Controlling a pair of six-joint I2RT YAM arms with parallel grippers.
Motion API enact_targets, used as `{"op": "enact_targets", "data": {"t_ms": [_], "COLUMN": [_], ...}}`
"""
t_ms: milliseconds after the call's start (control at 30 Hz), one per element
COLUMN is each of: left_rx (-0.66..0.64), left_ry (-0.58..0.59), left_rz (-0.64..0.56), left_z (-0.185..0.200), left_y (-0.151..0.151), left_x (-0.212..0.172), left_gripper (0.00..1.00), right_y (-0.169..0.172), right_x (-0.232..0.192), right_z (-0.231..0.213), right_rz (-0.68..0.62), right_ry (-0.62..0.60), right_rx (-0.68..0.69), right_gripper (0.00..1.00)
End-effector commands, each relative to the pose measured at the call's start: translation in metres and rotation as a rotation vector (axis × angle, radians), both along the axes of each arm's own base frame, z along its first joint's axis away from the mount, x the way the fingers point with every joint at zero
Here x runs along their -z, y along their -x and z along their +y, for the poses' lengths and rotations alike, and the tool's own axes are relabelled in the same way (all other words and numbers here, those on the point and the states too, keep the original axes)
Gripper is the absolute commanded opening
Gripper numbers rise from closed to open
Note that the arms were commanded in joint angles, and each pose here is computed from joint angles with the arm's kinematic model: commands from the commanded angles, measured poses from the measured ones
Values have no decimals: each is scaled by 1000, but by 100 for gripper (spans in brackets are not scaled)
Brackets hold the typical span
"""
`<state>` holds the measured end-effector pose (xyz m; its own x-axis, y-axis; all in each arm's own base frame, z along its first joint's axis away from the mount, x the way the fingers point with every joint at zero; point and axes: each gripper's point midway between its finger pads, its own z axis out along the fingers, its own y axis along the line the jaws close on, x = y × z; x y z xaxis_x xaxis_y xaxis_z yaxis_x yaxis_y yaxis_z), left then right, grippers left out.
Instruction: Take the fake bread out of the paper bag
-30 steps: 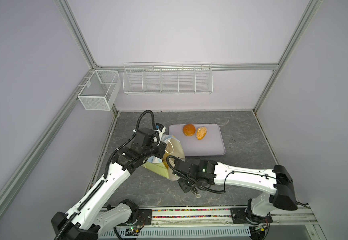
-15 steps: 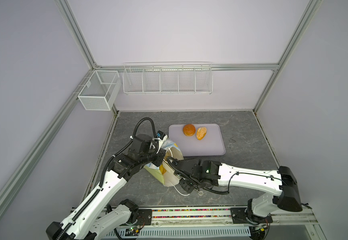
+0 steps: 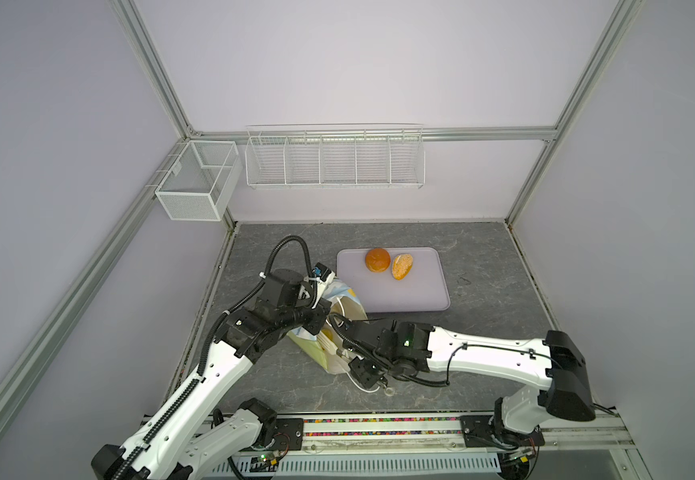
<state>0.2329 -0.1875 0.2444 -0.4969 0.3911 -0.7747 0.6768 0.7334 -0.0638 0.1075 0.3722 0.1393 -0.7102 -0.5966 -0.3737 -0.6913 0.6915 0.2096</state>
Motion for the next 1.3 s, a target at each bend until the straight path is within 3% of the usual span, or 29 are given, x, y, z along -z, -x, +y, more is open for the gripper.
{"op": "enact_targets", "data": {"t_ms": [0, 400, 633, 833, 1267], "left_rx": [19, 29, 27, 19, 13], "left_ry": [24, 63, 57, 48, 50], "left_rz": [-5, -26, -36, -37, -22], "left_z": [-3, -8, -8, -6, -8], "left_y": [4, 2, 0, -1, -4], "left_x": [-10, -20, -21, -17, -8], "left_gripper": [0, 0, 0, 0, 0], "right_y": [4, 4, 2, 0, -1], "right_x": [6, 32, 29, 18, 5], "right_z": [13, 22, 15, 0, -36], "right_rz": [48, 99, 93, 70, 31], "right_ry": [-24, 59, 97, 103, 137], "right_rx": [31, 74, 69, 79, 129], "right_gripper": [45, 44, 20, 8, 6]}}
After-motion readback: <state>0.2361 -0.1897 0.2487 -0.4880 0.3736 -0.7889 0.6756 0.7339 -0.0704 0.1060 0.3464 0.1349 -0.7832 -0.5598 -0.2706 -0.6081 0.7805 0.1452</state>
